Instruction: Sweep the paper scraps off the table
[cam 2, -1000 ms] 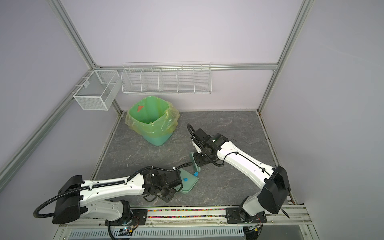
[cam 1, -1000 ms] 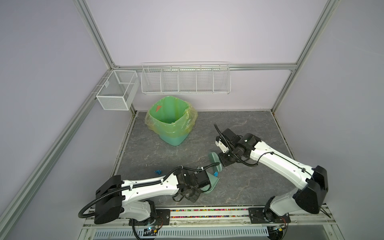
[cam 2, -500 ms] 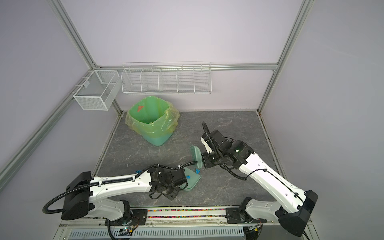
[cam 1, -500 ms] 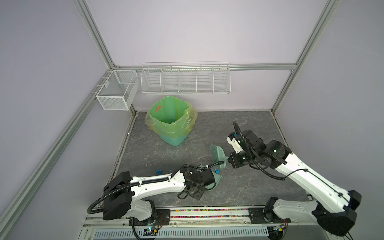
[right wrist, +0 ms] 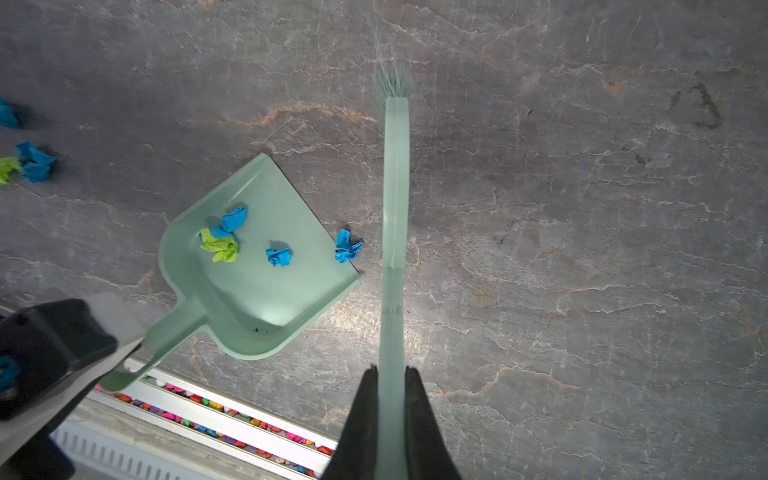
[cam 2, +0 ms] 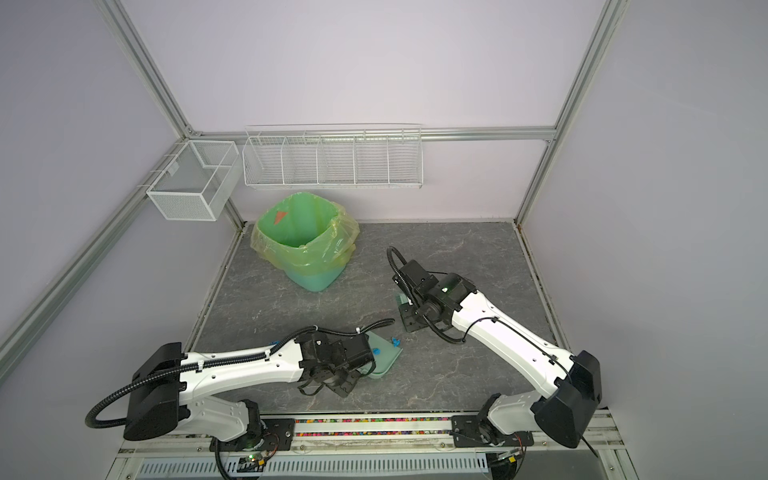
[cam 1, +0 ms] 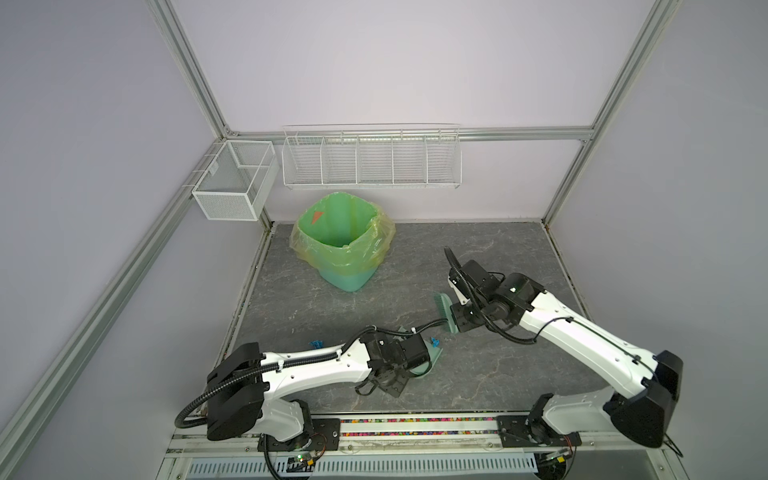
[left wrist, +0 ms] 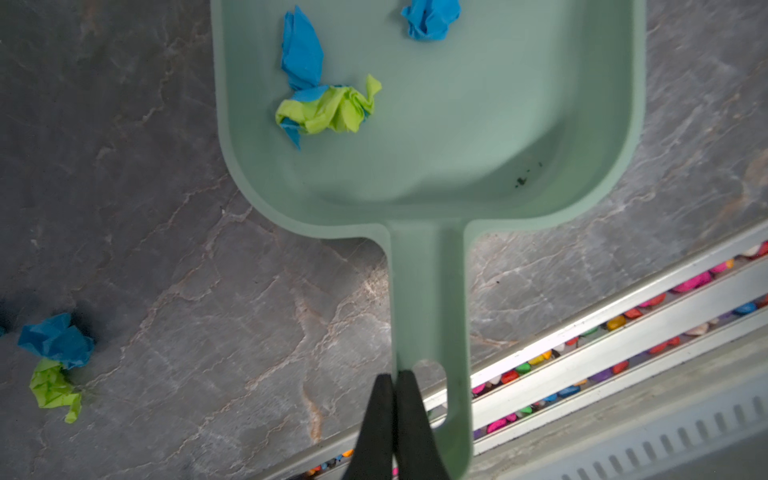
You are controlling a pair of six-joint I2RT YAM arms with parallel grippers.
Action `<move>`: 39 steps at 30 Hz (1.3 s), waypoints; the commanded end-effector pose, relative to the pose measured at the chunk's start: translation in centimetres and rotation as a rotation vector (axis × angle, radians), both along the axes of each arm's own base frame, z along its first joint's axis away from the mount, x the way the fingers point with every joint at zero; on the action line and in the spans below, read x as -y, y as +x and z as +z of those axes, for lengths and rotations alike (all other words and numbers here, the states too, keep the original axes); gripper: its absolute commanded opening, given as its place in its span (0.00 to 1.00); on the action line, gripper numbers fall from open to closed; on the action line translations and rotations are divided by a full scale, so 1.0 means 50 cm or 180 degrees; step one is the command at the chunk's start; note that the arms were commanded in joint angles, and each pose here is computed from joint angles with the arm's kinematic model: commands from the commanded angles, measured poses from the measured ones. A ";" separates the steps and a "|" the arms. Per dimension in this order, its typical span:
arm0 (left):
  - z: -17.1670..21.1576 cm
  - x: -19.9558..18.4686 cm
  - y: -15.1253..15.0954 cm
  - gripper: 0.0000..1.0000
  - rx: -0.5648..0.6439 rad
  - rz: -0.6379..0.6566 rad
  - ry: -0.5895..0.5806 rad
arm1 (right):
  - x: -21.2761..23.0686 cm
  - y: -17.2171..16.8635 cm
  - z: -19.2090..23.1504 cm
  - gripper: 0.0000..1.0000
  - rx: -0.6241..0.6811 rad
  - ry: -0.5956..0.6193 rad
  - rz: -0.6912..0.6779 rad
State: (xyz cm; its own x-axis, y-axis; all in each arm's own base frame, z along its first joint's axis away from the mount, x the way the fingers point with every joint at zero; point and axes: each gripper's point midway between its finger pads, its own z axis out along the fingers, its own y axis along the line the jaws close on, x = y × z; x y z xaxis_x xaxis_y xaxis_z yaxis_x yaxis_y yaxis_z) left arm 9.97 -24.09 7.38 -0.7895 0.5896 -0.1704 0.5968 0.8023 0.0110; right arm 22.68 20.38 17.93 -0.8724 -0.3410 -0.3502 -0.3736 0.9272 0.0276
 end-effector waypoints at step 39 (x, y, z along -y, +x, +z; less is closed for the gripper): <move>0.000 -0.028 0.072 0.00 0.0462 0.0219 0.0075 | -0.086 0.084 0.052 0.07 0.0535 0.0671 -0.0019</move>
State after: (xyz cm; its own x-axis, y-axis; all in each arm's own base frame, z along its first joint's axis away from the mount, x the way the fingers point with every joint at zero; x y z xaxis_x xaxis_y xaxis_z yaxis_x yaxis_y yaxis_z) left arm 12.93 -23.37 7.77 -0.7880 0.5543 -0.2678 0.5571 0.8272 0.0732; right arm 25.69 22.90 19.92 -0.8272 -0.2355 -0.5101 -0.3441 0.9301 0.1287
